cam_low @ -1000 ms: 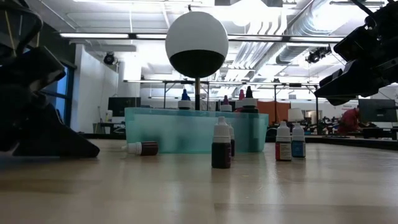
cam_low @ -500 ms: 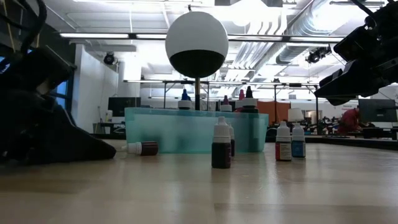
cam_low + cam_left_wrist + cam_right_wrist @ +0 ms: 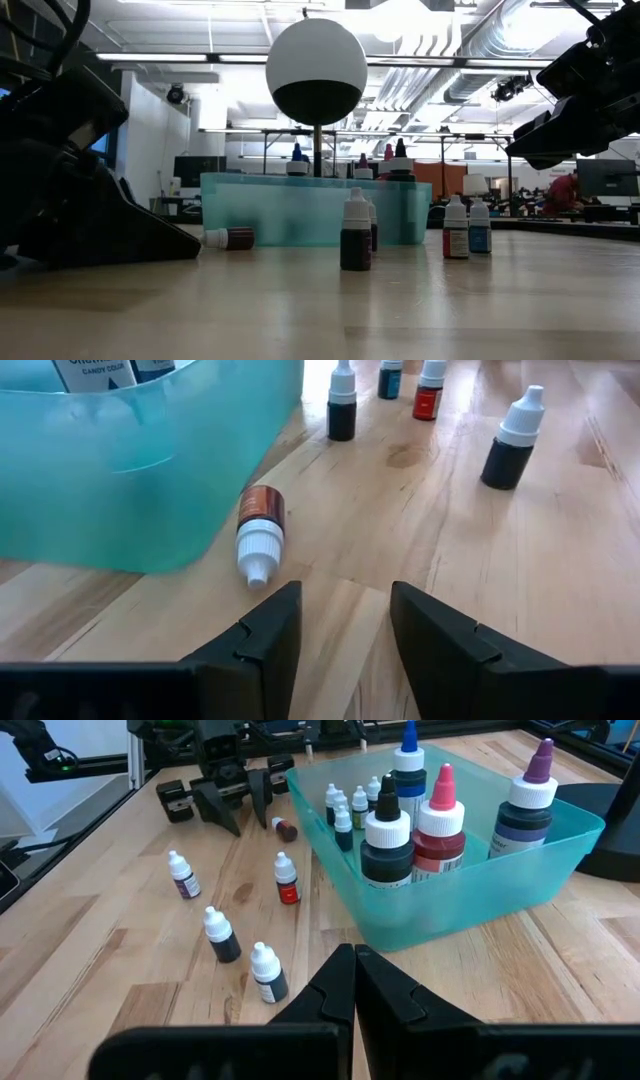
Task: Pick & Place food coloring
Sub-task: Put the small orange food coloring bottle into the bin
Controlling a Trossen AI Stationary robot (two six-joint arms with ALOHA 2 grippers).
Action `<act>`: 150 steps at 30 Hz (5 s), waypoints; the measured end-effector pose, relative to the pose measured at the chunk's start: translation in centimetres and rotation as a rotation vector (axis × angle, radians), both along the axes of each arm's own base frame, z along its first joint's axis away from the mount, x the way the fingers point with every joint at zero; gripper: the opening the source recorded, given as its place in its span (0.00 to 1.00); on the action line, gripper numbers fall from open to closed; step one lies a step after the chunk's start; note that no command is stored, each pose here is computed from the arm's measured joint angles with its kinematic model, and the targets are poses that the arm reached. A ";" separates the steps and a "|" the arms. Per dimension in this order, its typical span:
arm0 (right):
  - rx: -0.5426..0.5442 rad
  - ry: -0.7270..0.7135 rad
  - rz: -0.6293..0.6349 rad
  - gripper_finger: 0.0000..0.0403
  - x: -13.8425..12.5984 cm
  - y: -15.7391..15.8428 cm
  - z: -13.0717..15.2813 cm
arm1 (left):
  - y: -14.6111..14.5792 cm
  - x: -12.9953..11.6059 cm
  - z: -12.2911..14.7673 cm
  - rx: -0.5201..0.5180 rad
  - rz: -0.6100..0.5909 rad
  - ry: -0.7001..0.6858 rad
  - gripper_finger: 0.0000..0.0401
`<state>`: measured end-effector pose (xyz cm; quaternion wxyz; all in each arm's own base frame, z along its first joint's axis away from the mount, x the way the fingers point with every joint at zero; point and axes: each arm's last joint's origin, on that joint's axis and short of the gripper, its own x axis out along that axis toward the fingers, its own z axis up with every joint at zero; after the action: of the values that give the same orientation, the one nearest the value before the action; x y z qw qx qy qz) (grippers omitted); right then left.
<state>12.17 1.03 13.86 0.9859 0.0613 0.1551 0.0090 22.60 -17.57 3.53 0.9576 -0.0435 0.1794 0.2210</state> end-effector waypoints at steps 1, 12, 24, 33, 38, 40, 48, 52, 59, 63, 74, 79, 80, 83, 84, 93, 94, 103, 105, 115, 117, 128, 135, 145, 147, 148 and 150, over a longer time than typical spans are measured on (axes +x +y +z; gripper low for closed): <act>0.000 0.000 0.000 0.01 0.0 0.0 0.0 | 0.0 0.0 0.0 0.001 0.000 0.001 0.38; 0.000 0.000 0.000 0.01 0.0 0.0 0.0 | -0.5 -0.7 -0.2 -0.014 -0.008 0.004 0.38; 0.000 0.000 0.000 0.01 0.0 0.0 0.0 | -0.8 0.3 0.0 0.003 0.097 0.015 0.38; 0.000 0.000 0.000 0.01 0.0 0.0 0.0 | -0.8 0.4 0.0 0.016 0.112 0.018 0.38; 0.000 0.000 0.000 0.01 0.0 0.0 0.0 | -0.4 0.6 0.0 0.017 0.130 0.019 0.38; 0.000 0.000 0.000 0.01 0.0 0.0 0.0 | -0.2 0.7 0.0 0.011 0.151 0.005 0.38; 0.000 0.000 0.000 0.01 0.0 0.0 0.0 | 0.6 1.2 -0.1 0.011 0.182 0.012 0.38; 0.000 0.000 0.000 0.01 0.0 0.0 0.0 | 0.6 1.3 0.0 0.012 0.182 0.010 0.38; 0.000 0.000 0.000 0.01 0.0 0.0 0.0 | -0.9 1.6 0.6 0.035 0.117 0.041 0.38; 0.000 0.000 0.000 0.01 0.0 0.0 0.0 | -1.7 0.3 0.4 0.040 0.097 0.071 0.38; 0.000 0.000 0.000 0.01 0.0 0.0 0.0 | -1.5 -1.8 0.2 0.034 0.161 0.065 0.38; 0.000 0.000 0.000 0.01 0.0 0.0 0.0 | -0.2 -1.1 0.0 0.049 0.219 0.051 0.38; 0.000 0.000 0.000 0.01 0.0 0.0 0.0 | 0.3 -1.1 -0.1 0.064 0.240 0.048 0.38; 0.000 0.000 0.000 0.01 0.0 0.0 0.0 | 1.4 -0.4 -0.2 0.053 0.298 0.034 0.38; 0.000 0.000 0.000 0.01 0.0 0.0 0.0 | 1.7 -0.2 -0.2 0.049 0.312 0.030 0.38; 0.000 0.000 0.000 0.01 0.0 0.0 0.0 | 2.1 0.8 -0.1 0.007 0.317 0.034 0.38; 0.000 0.000 0.000 0.01 0.0 0.0 0.0 | 1.9 0.8 -0.1 0.000 0.312 0.026 0.38; 0.000 0.000 0.000 0.01 0.0 0.0 0.0 | -0.5 0.6 0.2 -0.032 0.187 -0.003 0.38; 0.000 0.000 0.000 0.01 0.0 0.0 0.0 | -0.7 0.7 0.2 -0.037 0.176 -0.006 0.38; 0.000 0.000 0.000 0.01 0.0 0.0 0.0 | -0.9 1.4 0.5 -0.056 0.141 -0.012 0.38; 0.000 0.000 0.000 0.01 0.0 0.0 0.0 | -1.0 1.4 0.6 -0.040 0.133 -0.014 0.38; 0.000 0.000 0.000 0.01 0.0 0.0 0.0 | -1.7 2.1 1.3 -0.040 0.085 -0.035 0.38; 0.000 0.000 0.000 0.01 0.0 0.0 0.0 | -1.6 2.2 1.5 -0.047 0.079 -0.030 0.38; 0.000 0.000 0.000 0.01 0.0 0.0 0.0 | -1.7 2.1 4.0 -0.013 -0.005 0.039 0.38; 0.000 0.000 0.000 0.01 0.0 0.0 0.0 | -1.6 2.0 4.6 0.010 0.002 0.048 0.38; 0.000 0.000 0.000 0.01 0.0 0.0 0.0 | -1.5 1.9 4.9 0.012 0.003 0.051 0.38; 0.000 0.000 0.000 0.01 0.0 0.0 0.0 | -1.4 1.8 5.7 0.007 -0.005 0.056 0.38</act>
<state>12.17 1.03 13.87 0.9859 0.0615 0.1552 0.0090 24.44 -18.95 9.24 0.9530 -0.0337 0.2054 0.2202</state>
